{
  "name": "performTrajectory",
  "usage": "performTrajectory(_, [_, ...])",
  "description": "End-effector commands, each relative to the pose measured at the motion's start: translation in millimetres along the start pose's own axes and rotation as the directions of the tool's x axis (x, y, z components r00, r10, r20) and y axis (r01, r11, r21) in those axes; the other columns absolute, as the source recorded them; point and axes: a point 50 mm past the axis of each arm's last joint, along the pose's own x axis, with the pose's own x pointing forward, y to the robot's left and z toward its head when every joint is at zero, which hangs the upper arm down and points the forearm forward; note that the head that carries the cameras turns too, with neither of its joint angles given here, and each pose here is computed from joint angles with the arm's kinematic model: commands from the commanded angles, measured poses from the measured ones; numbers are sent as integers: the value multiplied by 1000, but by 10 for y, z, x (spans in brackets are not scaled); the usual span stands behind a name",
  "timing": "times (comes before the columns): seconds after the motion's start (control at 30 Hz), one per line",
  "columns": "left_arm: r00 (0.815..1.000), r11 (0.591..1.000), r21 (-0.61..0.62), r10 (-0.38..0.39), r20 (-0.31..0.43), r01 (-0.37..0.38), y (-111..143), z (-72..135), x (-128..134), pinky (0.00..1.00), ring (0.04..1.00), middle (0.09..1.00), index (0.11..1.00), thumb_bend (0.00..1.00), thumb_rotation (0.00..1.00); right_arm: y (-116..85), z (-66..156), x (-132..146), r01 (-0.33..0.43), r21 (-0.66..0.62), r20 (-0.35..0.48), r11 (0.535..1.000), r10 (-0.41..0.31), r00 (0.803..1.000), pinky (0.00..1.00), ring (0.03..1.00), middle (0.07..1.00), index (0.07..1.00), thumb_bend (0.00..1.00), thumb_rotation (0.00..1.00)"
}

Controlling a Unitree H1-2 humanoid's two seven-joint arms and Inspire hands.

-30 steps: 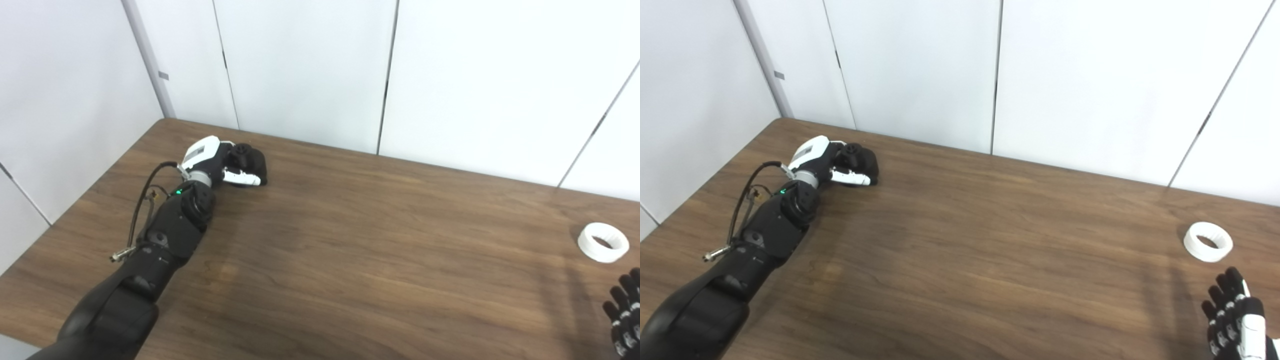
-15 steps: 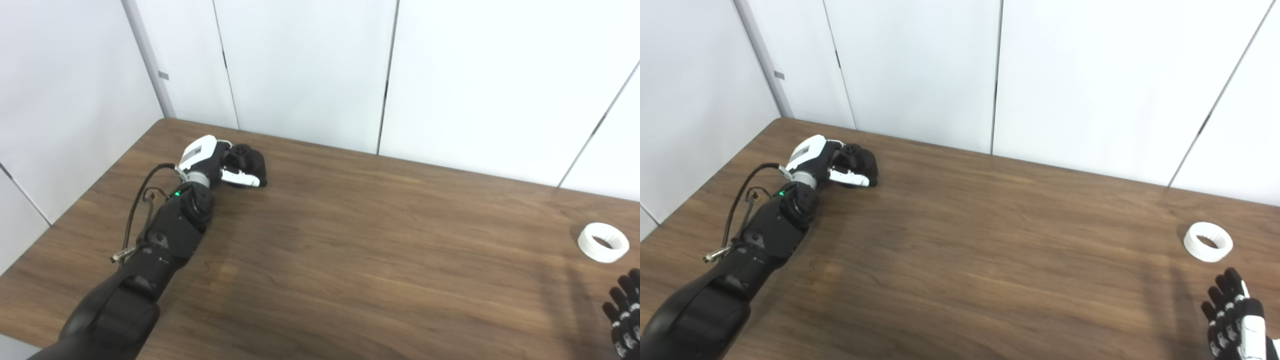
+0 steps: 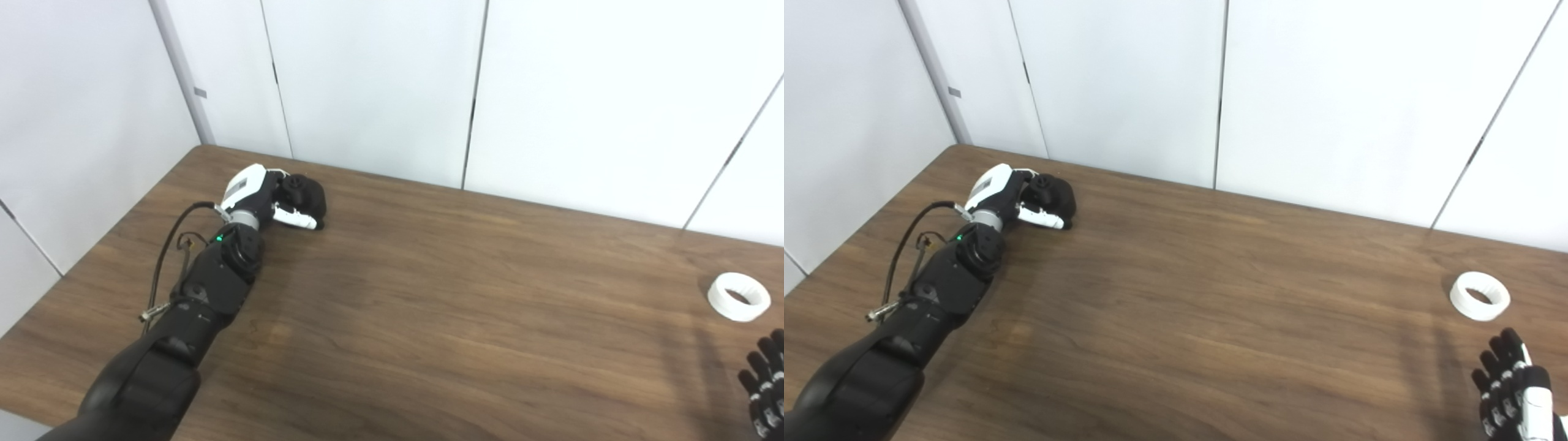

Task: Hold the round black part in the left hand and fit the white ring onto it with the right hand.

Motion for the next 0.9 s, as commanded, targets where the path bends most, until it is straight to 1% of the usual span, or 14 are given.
performTrajectory(0.0, [997,998,4,60,48,-60,195,116,67,884,921,815,478,521,41,-22,142,30,-15,-15,79,1000,16,997,1000,1000,1000,1000,541,1000])
performTrajectory(0.13, [998,999,15,39,52,-40,199,117,56,842,901,808,479,520,41,-16,148,32,-12,-15,78,1000,13,997,1000,1000,1000,1000,545,1000])
performTrajectory(0.2, [998,1000,18,17,54,-18,200,123,42,842,906,813,479,520,40,-8,149,36,-12,-17,81,1000,13,997,1000,1000,1000,1000,539,1000])
performTrajectory(0.23, [998,1000,28,-2,57,1,196,129,32,864,915,815,480,520,42,-1,150,38,-11,-16,82,1000,13,997,1000,1000,1000,1000,545,1000])
performTrajectory(0.33, [996,997,57,-58,67,54,155,156,-21,873,912,811,482,521,45,16,147,42,-9,-19,86,1000,11,996,1000,1000,1000,1000,562,1000])
performTrajectory(0.4, [994,994,71,-86,73,80,112,177,-75,892,918,809,483,522,46,21,139,43,-8,-28,87,1000,10,996,1000,1000,1000,1000,547,1000])
performTrajectory(0.47, [989,991,95,-108,101,98,55,203,-147,929,927,809,483,523,49,22,127,45,-5,-34,84,999,8,996,1000,1000,1000,1000,524,1000])
performTrajectory(0.53, [981,987,112,-131,142,116,-14,243,-234,962,929,803,483,523,50,25,119,47,-7,-30,82,1000,9,997,1000,1000,1000,1000,521,1000])
performTrajectory(0.6, [976,985,118,-147,163,129,-51,263,-286,992,935,800,483,523,51,30,114,47,-10,-30,82,999,12,997,1000,1000,1000,1000,536,1000])
performTrajectory(0.73, [961,975,153,-191,201,162,-140,385,-433,1000,949,829,483,524,53,29,97,52,-10,-31,87,999,13,996,1000,1000,1000,1000,537,1000])
performTrajectory(0.87, [935,968,168,-225,275,184,-169,514,-597,1000,948,828,483,523,51,39,85,55,-5,-47,90,999,9,996,1000,1000,1000,1000,538,1000])
